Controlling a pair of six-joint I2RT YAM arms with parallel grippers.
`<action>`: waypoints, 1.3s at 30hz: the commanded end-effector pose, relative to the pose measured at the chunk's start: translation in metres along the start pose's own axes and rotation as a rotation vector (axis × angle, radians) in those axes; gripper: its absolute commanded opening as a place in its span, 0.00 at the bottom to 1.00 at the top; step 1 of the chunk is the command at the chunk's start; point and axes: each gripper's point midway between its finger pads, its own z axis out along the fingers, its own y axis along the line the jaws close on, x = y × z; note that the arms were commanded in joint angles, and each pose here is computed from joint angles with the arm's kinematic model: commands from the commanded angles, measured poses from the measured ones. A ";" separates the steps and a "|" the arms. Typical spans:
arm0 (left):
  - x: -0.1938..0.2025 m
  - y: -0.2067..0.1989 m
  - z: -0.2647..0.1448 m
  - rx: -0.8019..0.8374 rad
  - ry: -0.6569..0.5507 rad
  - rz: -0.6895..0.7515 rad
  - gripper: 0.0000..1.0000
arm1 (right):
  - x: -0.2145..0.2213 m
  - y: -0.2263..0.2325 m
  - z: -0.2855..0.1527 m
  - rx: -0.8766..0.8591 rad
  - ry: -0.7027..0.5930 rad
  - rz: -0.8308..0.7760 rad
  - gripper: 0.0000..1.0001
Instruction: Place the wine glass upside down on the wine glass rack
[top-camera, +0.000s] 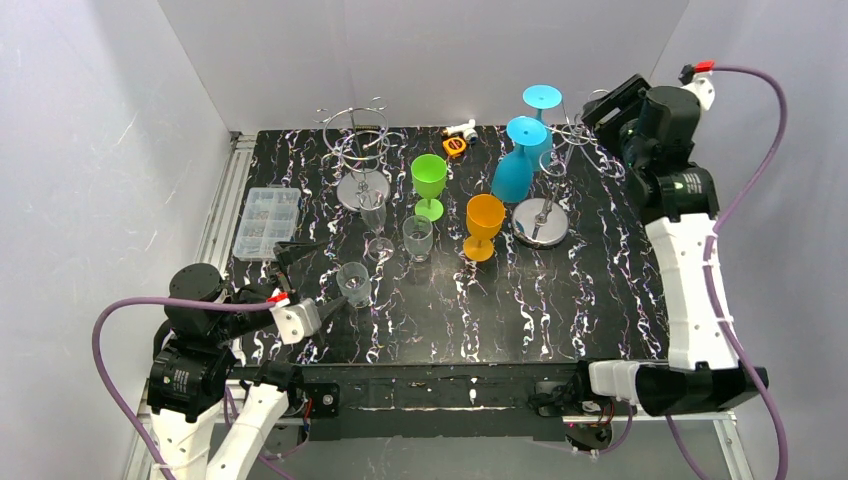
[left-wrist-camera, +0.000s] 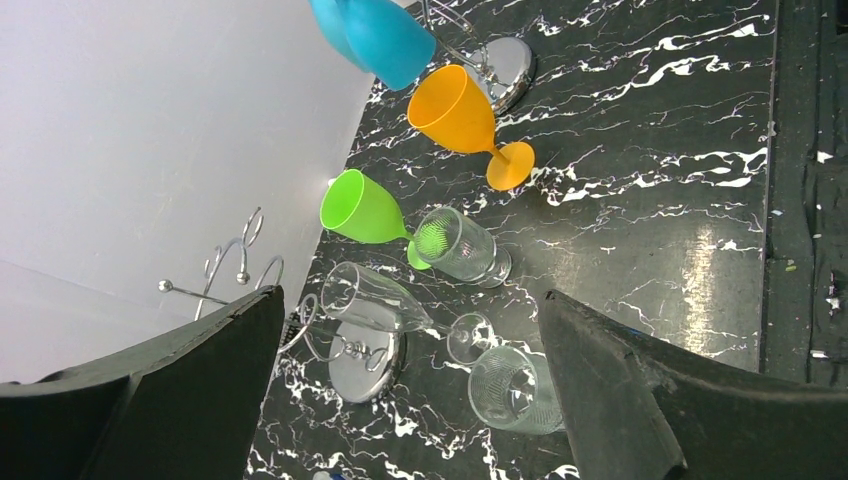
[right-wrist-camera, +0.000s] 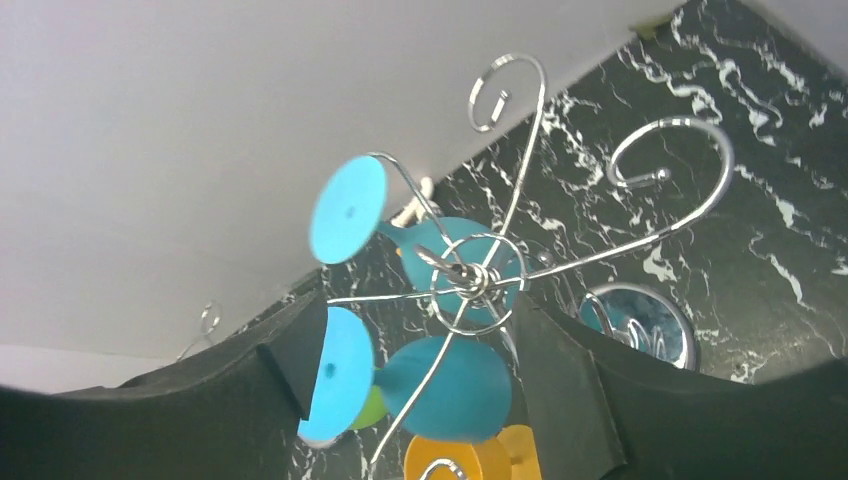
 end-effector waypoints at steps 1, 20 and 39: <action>-0.004 -0.002 -0.003 -0.005 0.003 -0.035 0.98 | -0.043 0.027 -0.044 -0.107 -0.105 -0.025 0.78; 0.000 -0.006 -0.004 -0.003 0.011 -0.051 0.98 | 0.004 -0.039 -0.044 0.063 0.066 -0.351 0.73; -0.003 -0.004 -0.004 -0.001 0.007 -0.043 0.98 | 0.028 -0.042 -0.017 0.002 0.229 -0.621 0.71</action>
